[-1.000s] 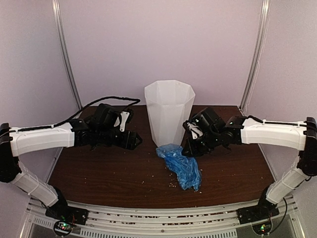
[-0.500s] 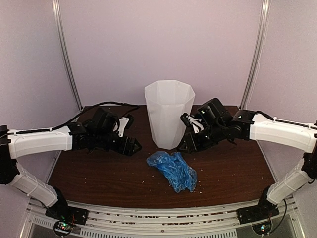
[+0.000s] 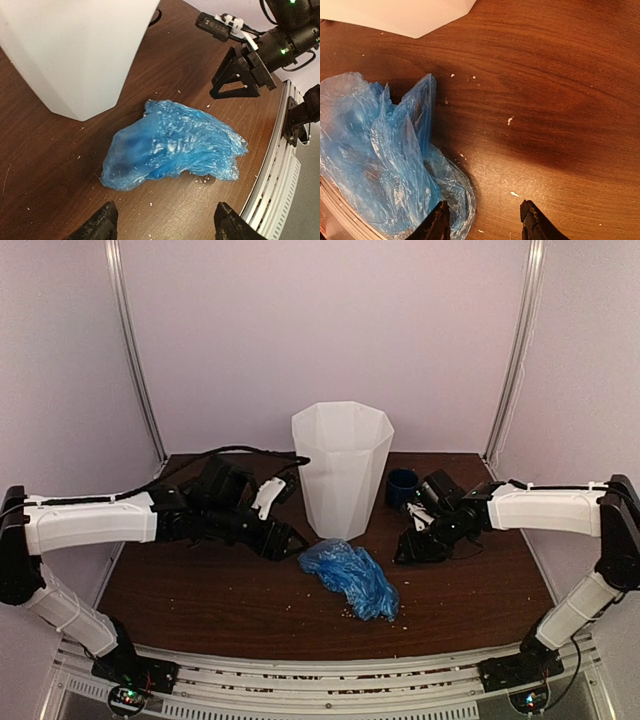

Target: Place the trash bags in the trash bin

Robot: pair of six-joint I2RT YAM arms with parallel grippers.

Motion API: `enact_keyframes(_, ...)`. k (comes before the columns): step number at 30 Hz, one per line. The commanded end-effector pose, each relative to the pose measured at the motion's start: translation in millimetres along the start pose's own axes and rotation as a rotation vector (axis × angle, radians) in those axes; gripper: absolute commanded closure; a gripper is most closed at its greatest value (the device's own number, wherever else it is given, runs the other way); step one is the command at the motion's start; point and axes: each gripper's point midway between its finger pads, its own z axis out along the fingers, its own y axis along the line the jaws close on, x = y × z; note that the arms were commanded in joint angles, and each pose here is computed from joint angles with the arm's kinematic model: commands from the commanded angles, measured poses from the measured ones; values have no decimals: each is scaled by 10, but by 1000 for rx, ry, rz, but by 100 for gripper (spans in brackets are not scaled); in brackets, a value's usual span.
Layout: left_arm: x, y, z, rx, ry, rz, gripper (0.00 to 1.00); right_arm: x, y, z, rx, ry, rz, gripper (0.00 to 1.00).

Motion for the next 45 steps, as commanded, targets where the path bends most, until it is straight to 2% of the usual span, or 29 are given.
enact_keyframes(1,-181,-206,115,47,-38,89,31,23,168,94,-99,14,-41,48)
enact_keyframes(8,-168,-339,337,53,-6,142,31,87,387,250,-222,74,-41,45)
enact_keyframes(16,-278,-343,193,25,-30,96,31,278,655,369,-253,153,-156,45)
enact_keyframes(23,-132,-266,-23,-16,-26,45,31,289,1372,190,-392,167,-317,46)
enact_keyframes(31,-354,-346,-402,-18,-120,21,29,250,1037,-202,-329,80,-270,47)
enact_keyframes(36,-265,-488,-202,51,-36,49,36,322,875,-253,-315,25,-173,48)
enact_keyframes(40,-131,-601,-30,36,30,73,49,475,766,-91,-293,72,-99,51)
enact_keyframes(45,141,-778,156,23,100,80,57,623,813,47,-384,75,-5,54)
